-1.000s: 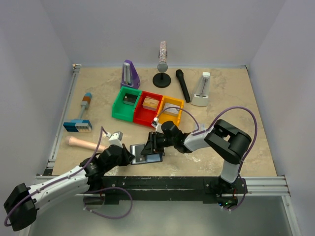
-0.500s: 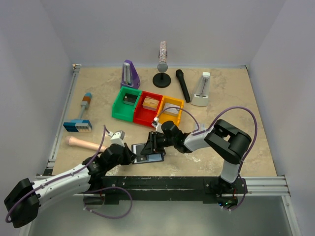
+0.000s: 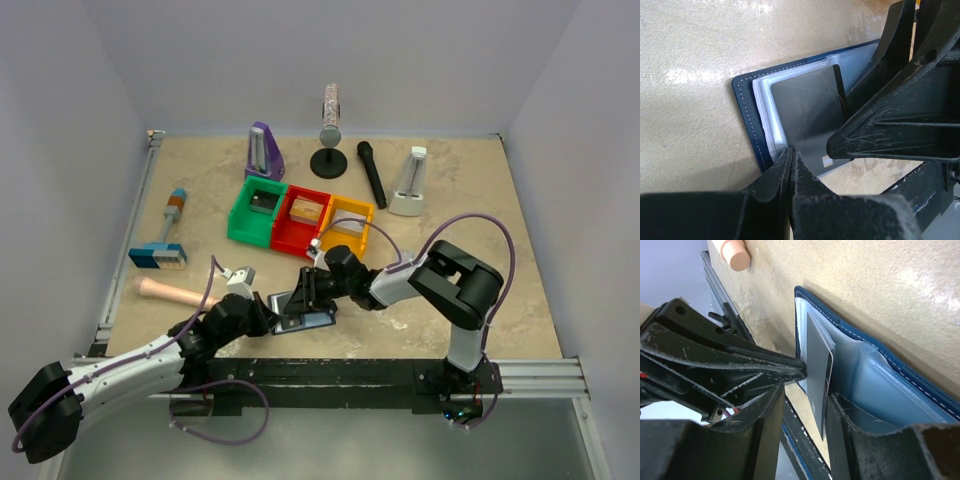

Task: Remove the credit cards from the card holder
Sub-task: Remove the credit card from the card holder.

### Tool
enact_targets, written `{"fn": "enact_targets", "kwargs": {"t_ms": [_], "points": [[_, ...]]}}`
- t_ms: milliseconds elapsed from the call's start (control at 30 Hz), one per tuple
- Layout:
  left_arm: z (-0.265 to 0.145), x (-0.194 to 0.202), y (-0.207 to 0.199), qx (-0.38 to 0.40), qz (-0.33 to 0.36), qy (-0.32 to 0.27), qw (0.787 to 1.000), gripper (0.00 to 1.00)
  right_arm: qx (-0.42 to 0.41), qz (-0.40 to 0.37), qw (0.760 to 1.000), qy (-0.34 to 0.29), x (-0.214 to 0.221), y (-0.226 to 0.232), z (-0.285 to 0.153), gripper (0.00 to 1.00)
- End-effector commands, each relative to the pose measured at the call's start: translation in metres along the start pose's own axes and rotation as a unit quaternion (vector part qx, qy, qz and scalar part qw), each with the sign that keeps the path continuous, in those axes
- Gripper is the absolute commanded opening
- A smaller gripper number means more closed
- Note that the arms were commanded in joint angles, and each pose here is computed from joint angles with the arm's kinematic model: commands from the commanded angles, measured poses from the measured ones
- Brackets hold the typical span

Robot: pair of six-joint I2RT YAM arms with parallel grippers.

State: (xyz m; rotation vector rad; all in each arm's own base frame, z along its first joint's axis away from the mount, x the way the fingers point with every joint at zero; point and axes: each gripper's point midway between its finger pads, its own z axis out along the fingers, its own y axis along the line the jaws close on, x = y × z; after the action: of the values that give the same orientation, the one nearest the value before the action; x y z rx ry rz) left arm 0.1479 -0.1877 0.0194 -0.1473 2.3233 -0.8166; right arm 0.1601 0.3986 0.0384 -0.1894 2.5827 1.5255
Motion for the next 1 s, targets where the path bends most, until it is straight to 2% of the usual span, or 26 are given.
{"fn": "enact_targets", "kwargs": {"t_ms": [0,967], "points": [[0.001,0.000,-0.008,0.022,-0.004,0.001,1.000,0.00,-0.045,-0.020,0.999,-0.001,-0.009,0.029,0.003,0.41],[-0.001,0.006,0.020,-0.048,-0.020,0.005,0.999,0.00,-0.034,-0.023,0.999,-0.018,-0.011,0.022,-0.018,0.39]]}}
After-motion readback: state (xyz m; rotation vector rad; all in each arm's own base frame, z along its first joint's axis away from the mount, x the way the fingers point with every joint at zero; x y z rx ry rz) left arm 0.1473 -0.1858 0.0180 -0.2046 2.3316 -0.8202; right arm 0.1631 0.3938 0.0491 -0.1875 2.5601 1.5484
